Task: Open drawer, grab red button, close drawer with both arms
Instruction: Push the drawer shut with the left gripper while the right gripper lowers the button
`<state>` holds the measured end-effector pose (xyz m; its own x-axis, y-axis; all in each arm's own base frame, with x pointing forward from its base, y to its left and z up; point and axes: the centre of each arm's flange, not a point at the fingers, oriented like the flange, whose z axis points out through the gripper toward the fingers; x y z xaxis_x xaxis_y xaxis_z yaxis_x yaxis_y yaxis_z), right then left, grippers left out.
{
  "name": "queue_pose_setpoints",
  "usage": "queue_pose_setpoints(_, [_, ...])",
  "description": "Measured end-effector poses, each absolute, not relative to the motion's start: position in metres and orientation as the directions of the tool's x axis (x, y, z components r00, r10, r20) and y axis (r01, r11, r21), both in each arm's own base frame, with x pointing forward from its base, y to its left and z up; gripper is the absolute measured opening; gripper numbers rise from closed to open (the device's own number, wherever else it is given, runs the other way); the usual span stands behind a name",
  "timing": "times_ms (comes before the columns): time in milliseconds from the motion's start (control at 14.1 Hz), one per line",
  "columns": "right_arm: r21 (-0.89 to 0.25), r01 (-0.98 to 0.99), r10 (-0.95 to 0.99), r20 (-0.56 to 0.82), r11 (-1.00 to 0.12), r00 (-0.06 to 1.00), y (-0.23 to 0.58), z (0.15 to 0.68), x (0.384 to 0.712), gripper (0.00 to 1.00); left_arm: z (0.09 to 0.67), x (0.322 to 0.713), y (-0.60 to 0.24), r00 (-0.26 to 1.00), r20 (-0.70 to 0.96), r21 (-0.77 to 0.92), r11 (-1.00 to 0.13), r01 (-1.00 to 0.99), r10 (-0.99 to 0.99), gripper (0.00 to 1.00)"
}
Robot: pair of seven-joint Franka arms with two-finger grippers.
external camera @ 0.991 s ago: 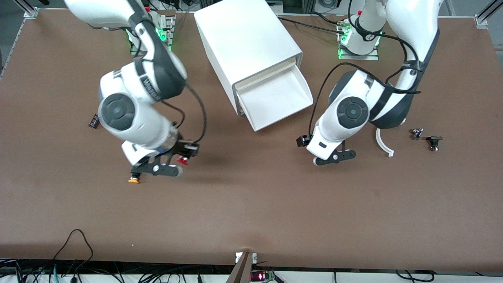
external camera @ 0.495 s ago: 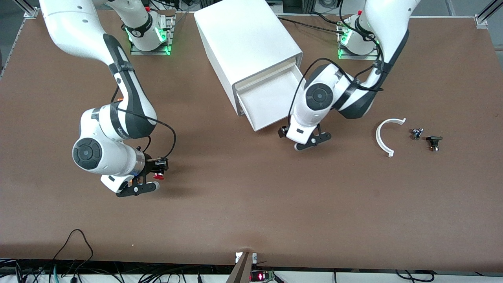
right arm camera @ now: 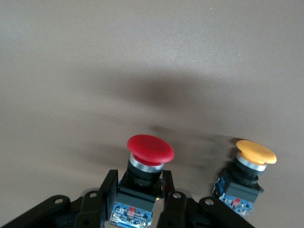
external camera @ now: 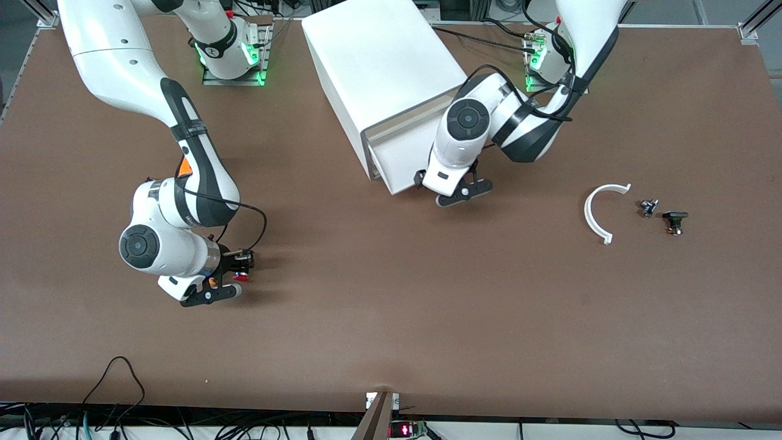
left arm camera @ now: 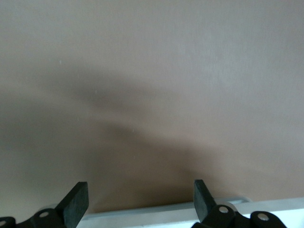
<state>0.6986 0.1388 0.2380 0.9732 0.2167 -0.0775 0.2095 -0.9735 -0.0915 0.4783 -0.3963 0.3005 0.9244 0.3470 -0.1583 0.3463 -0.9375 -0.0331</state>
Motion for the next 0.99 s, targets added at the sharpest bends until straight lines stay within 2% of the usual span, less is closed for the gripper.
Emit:
queue_pose_setpoints(495, [-0.094,0.217,0.225,-0.079,-0.972,0.971,0.109,0.201,0.702,0.42,0.295,0.443,-0.416,0.932,-0.204,-0.067,-0.954,0.293,0.301,0.98])
queue_pose_setpoints(637, [-0.094,0.218,0.225,-0.078,-0.971,0.971,0.109,0.201,0.702,0.45,0.3,0.439,-0.416,0.924,-0.229,-0.076,-0.952,0.296,0.305,0.98])
queue_pose_setpoints(708, [-0.095,0.219,0.226,-0.076,-0.971,0.971,0.11,0.202,0.703,0.57,0.304,0.438,-0.416,0.916,-0.25,-0.068,-0.95,0.306,0.313,0.98])
queue_pose_setpoints(849, [-0.094,0.22,0.226,-0.06,-0.971,0.972,0.111,0.212,0.706,0.72,0.309,0.437,-0.417,0.905,-0.277,-0.055,-0.945,0.322,0.324,0.98])
queue_pose_setpoints(920, [-0.092,0.219,0.224,-0.047,-0.971,0.973,0.109,0.226,0.709,0.85,0.31,0.435,-0.418,0.901,-0.287,-0.051,-0.944,0.326,0.326,0.98])
queue_pose_setpoints(991, [-0.088,0.214,0.218,-0.036,-0.973,0.975,0.103,0.246,0.711,0.93,0.31,0.433,-0.419,0.899,-0.293,-0.05,-0.944,0.326,0.326,0.98])
